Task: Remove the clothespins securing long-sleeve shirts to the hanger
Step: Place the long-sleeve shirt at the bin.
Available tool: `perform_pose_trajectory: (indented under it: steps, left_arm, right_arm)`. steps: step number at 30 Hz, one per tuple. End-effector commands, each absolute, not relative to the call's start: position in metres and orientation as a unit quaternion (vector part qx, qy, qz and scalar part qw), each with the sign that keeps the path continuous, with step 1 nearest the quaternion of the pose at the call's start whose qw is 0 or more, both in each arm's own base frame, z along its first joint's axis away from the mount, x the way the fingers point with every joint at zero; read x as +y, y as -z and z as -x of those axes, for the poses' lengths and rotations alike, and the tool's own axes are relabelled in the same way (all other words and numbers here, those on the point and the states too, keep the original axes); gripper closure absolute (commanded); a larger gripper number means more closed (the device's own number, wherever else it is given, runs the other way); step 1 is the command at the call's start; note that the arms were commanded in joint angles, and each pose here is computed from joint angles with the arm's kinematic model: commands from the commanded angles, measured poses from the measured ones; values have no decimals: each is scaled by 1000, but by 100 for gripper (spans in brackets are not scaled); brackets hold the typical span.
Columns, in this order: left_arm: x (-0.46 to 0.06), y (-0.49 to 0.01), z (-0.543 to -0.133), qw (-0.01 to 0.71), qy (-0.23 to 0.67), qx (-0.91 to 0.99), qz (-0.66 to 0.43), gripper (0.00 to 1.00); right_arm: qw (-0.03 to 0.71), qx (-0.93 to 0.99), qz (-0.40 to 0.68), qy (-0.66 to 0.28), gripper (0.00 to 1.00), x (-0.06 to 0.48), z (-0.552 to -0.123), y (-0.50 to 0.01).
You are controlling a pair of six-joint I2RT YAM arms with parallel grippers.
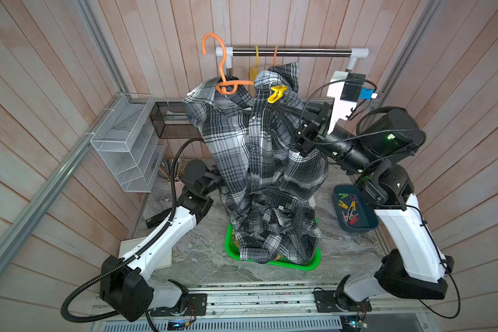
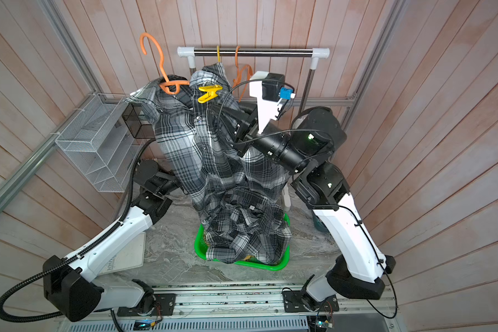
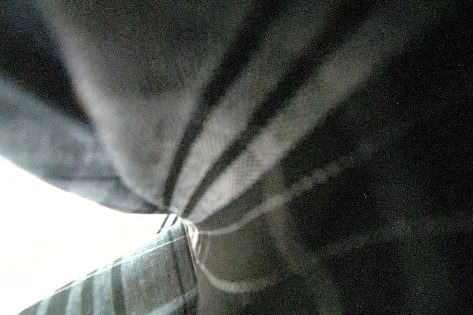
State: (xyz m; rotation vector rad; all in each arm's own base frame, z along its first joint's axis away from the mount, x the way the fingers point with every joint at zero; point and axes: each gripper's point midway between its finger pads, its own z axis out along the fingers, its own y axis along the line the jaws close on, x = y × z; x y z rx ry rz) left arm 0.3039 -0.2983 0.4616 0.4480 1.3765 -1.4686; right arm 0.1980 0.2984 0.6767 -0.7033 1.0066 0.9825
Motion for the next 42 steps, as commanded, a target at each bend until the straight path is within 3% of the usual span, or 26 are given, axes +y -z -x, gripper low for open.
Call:
perform_pose_trajectory:
  steps: [1,9,19,21,22,24,26,29,36,42]
  left_arm:
    - [-328,-439,-267,470,629,572,-238,100]
    - [-351,-336,-256,373,638,642,-205,100]
    - [-325,-191,-264,317,527,775,-147,100]
    - [-309,-175,-268,307,518,789,-118,94]
    - [-297,-173,-270,309,519,791,-100,85]
    - [-275,-177,-276,329,515,788,-74,68]
    - [-254,-183,-281,353,490,795,-57,43]
    - [-226,-195,-287,393,433,810,-47,27]
    - [-166,-247,-297,480,356,801,-24,20]
    - [-151,-358,-304,576,346,737,-75,27]
  right_arm:
    - [716,436,286,-465,100,295,-197,-676]
    - [680,511,243,-466,100,284,-210,-583]
    - [609,596,201,-483,100,261,-221,-445]
    - [599,612,189,-480,100,255,-224,-421]
    - [595,620,185,-477,100,252,-225,-408]
    - [593,626,182,-473,100,247,-224,-393]
    - [596,628,181,-466,100,242,-225,-381]
    - [599,629,184,-460,100,236,-225,-372]
    - [607,633,183,-444,100,223,-234,-369]
    - [601,639,203,-435,100,228,-237,-369]
